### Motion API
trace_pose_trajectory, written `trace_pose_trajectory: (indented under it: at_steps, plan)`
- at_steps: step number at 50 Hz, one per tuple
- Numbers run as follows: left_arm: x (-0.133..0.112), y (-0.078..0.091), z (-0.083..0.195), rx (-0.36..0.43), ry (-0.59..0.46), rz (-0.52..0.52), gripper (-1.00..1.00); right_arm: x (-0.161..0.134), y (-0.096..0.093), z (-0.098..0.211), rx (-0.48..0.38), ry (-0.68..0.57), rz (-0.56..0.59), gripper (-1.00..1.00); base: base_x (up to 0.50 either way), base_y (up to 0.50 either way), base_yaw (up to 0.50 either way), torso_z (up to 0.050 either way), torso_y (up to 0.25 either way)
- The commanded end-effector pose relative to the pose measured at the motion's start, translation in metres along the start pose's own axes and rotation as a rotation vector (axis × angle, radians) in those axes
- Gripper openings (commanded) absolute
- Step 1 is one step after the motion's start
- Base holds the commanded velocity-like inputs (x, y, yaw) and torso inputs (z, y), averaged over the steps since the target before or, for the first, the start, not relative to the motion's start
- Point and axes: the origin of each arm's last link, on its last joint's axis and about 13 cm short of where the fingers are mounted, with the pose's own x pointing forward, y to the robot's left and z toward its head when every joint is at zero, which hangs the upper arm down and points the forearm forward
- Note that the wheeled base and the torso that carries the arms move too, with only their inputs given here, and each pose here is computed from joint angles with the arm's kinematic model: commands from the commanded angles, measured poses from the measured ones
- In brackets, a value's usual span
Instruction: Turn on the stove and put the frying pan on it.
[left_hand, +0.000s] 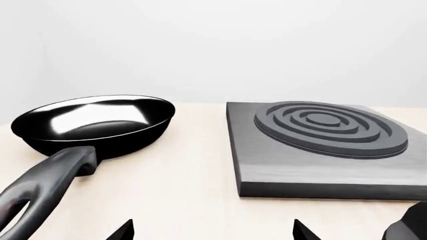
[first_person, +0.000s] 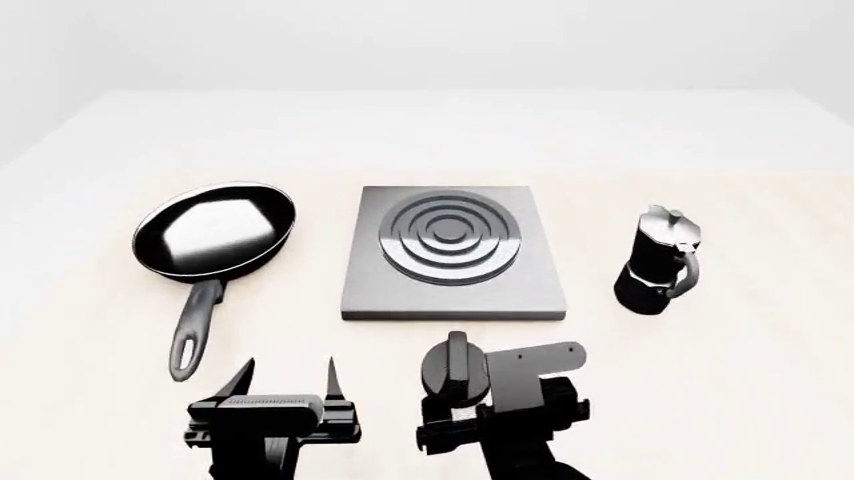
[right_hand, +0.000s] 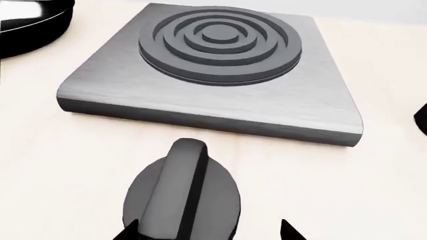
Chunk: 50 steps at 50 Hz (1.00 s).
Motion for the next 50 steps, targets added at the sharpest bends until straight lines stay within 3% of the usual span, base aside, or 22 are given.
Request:
trace_pose_trajectory:
  at_steps: [1,32,43,50]
  plan:
    - [0.000,0.000,0.000,-0.001,0.001,0.000,1.00,0.001,-0.002,-0.003,-0.017,0.034,-0.033,1.00,0.00,0.00,0.00,0.000,0.000]
    - [0.000,0.000,0.000,0.000,0.000,0.001,1.00,-0.004,-0.031,-0.002,-0.004,-0.019,-0.309,1.00,0.00,0.00,0.00,0.000,0.000]
    - [0.000,0.000,0.000,0.000,0.000,0.000,1.00,0.001,-0.047,-0.008,0.004,-0.101,-0.550,1.00,0.00,0.00,0.00,0.000,0.000]
    - [-0.001,0.000,0.001,-0.001,0.000,0.000,1.00,0.008,-0.054,-0.020,-0.010,-0.141,-0.627,1.00,0.00,0.00,0.00,0.000,0.000]
